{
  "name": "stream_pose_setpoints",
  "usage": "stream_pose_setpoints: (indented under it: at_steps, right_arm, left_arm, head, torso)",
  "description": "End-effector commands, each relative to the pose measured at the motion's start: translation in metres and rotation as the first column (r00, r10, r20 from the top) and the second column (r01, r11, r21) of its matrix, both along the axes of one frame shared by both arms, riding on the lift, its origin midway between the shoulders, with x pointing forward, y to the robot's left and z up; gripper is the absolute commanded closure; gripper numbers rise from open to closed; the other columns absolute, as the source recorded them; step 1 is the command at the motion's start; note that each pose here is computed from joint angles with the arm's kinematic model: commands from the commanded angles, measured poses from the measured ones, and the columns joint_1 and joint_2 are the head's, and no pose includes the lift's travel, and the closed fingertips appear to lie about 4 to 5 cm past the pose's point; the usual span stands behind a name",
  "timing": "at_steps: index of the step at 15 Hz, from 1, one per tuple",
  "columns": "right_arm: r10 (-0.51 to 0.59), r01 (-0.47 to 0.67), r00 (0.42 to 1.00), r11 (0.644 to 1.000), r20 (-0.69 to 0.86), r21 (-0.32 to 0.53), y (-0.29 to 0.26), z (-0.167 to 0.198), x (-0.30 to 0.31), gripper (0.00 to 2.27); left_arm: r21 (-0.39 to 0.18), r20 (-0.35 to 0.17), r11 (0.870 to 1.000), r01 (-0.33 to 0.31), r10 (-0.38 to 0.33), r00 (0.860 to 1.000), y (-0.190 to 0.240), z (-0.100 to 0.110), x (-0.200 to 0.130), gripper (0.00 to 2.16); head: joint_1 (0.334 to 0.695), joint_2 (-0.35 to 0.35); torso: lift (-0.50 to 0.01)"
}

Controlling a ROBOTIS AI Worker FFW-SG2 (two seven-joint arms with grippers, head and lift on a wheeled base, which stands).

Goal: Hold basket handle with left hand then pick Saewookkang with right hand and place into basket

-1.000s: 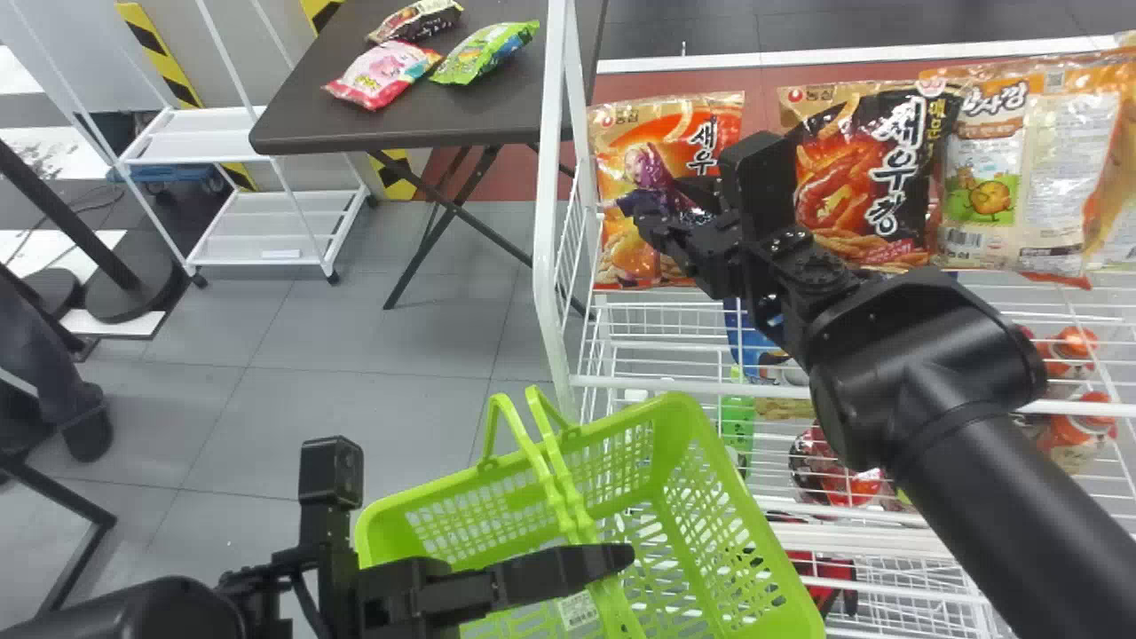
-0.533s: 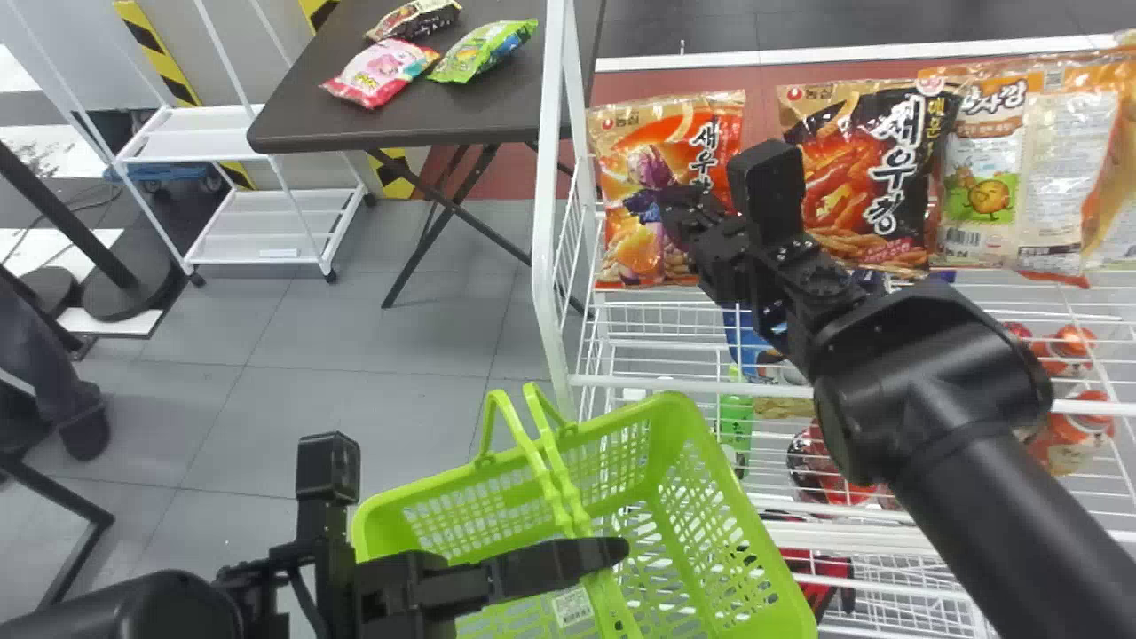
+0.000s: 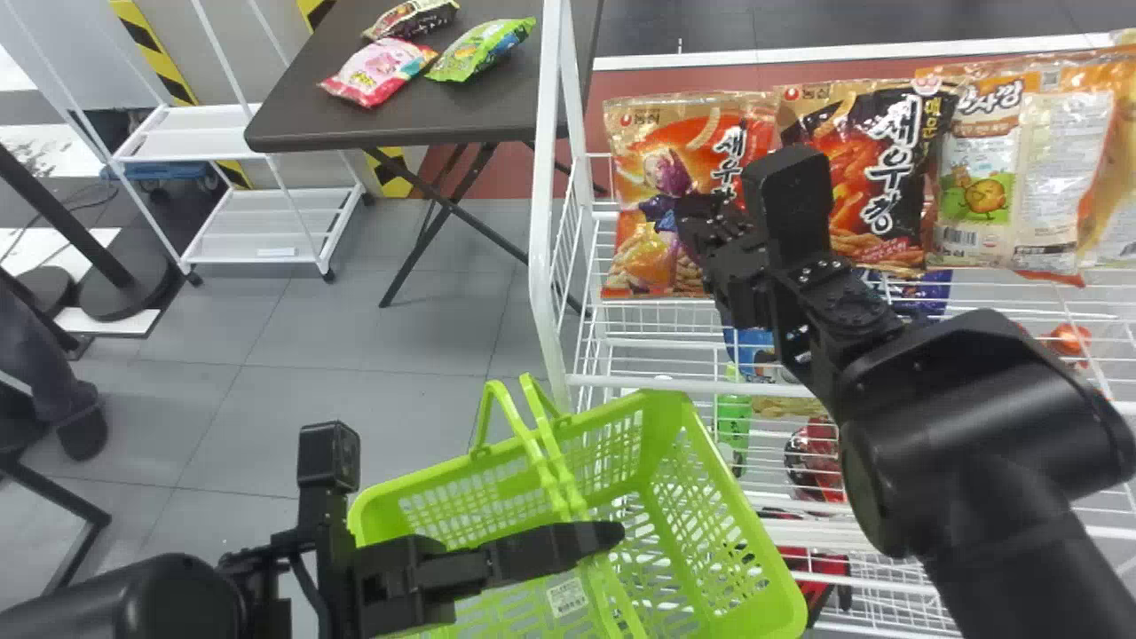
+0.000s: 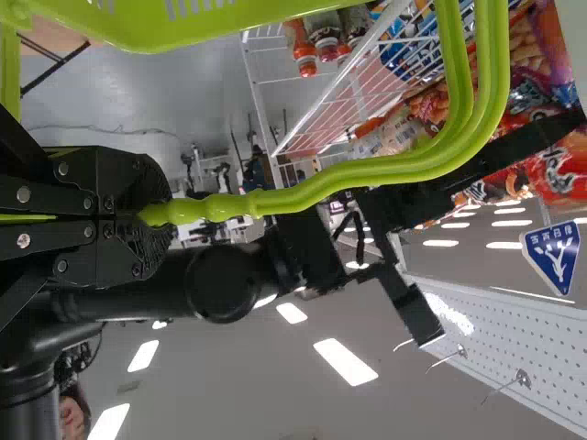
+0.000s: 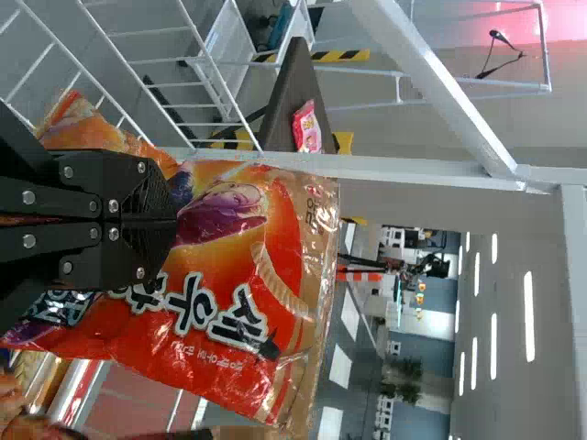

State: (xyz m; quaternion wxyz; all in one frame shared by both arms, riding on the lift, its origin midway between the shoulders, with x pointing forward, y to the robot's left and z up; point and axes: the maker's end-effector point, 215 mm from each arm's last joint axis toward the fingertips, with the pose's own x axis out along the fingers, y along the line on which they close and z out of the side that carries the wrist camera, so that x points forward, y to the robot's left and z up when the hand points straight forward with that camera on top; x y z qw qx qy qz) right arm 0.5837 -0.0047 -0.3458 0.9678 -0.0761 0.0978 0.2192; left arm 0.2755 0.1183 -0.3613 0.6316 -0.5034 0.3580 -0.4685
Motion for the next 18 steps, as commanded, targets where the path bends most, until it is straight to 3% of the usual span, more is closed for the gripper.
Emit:
stream_pose_setpoints:
  at_steps: [1, 4, 8, 14, 18]
  right_arm:
    - [-0.03, 0.03, 1.0, 1.0, -0.003, -0.003, -0.012, 0.013, -0.011, 2.25]
    - [-0.049, 0.05, 0.998, 0.999, -0.034, 0.012, -0.021, 0.032, -0.032, 2.25]
    - [-0.071, 0.063, 0.976, 0.997, -0.208, -0.043, -0.047, 0.006, -0.078, 2.25]
    - [-0.047, -0.008, 0.836, 0.995, -0.547, -0.097, -0.067, -0.043, -0.194, 2.25]
    - [0.049, -0.12, 0.786, 0.99, -0.617, -0.074, -0.031, -0.052, -0.244, 2.25]
  left_arm:
    - [-0.008, -0.031, 1.0, 0.007, -0.007, 1.0, -0.001, -0.002, -0.001, 2.16]
    - [-0.008, -0.028, 1.0, 0.005, -0.005, 1.0, 0.0, -0.002, 0.002, 2.16]
    - [-0.007, -0.019, 1.0, -0.005, 0.004, 1.0, 0.003, 0.001, 0.006, 2.16]
    - [-0.003, -0.007, 1.0, -0.009, 0.009, 1.0, 0.007, 0.004, 0.012, 2.16]
    - [-0.011, -0.006, 1.0, -0.003, 0.003, 1.0, 0.004, 0.005, 0.011, 2.16]
  head:
    - [0.695, 0.152]
    - [0.695, 0.136]
    - [0.695, 0.122]
    - [0.695, 0.095]
    - [0.695, 0.116]
  torso:
    - [-0.013]
    - [-0.013]
    - [-0.013]
    - [-0.013]
    - [-0.013]
